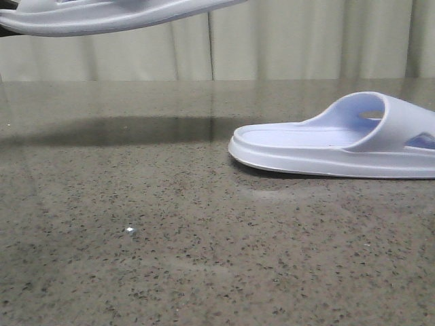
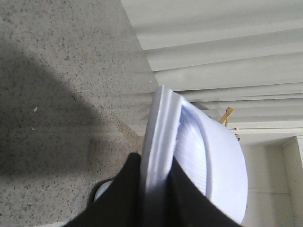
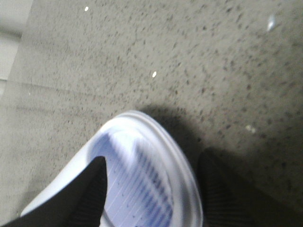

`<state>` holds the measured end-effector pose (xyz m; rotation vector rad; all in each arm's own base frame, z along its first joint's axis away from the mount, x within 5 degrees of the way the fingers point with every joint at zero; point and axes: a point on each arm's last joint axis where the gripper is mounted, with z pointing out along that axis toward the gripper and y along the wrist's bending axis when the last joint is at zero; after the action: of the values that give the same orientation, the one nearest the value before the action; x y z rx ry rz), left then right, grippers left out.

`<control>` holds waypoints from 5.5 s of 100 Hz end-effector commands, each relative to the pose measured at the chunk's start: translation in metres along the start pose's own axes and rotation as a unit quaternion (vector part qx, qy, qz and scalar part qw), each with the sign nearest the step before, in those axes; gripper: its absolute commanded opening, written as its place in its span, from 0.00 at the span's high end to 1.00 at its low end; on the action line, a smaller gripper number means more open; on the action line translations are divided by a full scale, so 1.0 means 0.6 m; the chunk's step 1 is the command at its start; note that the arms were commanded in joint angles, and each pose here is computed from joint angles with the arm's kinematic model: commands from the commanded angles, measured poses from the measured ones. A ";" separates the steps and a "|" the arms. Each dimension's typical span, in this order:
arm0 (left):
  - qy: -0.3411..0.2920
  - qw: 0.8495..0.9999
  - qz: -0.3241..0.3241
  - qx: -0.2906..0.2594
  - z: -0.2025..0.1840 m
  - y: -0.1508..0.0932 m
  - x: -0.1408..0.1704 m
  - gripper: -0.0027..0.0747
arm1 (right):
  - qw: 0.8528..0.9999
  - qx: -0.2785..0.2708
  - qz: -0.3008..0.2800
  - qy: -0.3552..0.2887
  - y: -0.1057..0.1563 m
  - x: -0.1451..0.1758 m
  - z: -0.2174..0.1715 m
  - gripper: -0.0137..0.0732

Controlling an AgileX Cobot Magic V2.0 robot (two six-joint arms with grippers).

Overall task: Insert blue slippers together front up
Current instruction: 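Grasp the heel rim of the other slipper with the right gripper and lift, then move both held slippers toward each other, aligning them sole over sole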

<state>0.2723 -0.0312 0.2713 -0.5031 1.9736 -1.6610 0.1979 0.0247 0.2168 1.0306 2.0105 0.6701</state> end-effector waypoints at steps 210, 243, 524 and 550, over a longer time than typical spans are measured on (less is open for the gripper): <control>-0.011 0.998 0.008 0.061 -0.005 -0.039 -0.002 0.94 | 0.945 -0.292 -0.054 -0.136 0.117 -0.047 -0.239 0.97; -0.001 0.998 0.007 0.070 -0.002 -0.042 0.003 0.94 | 0.943 -0.290 -0.082 -0.145 0.129 -0.053 -0.242 0.97; 0.100 0.989 0.000 0.107 0.050 -0.066 0.068 0.94 | 0.961 -0.245 -0.125 -0.028 0.164 0.005 -0.119 0.97; 0.109 0.987 -0.008 0.115 0.049 -0.069 0.070 0.94 | 0.961 -0.240 -0.136 -0.032 0.164 0.005 -0.110 0.97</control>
<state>0.2629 -0.0822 0.2718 -0.3513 2.0635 -1.7750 0.1839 0.0708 0.3109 0.5281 1.8107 0.9041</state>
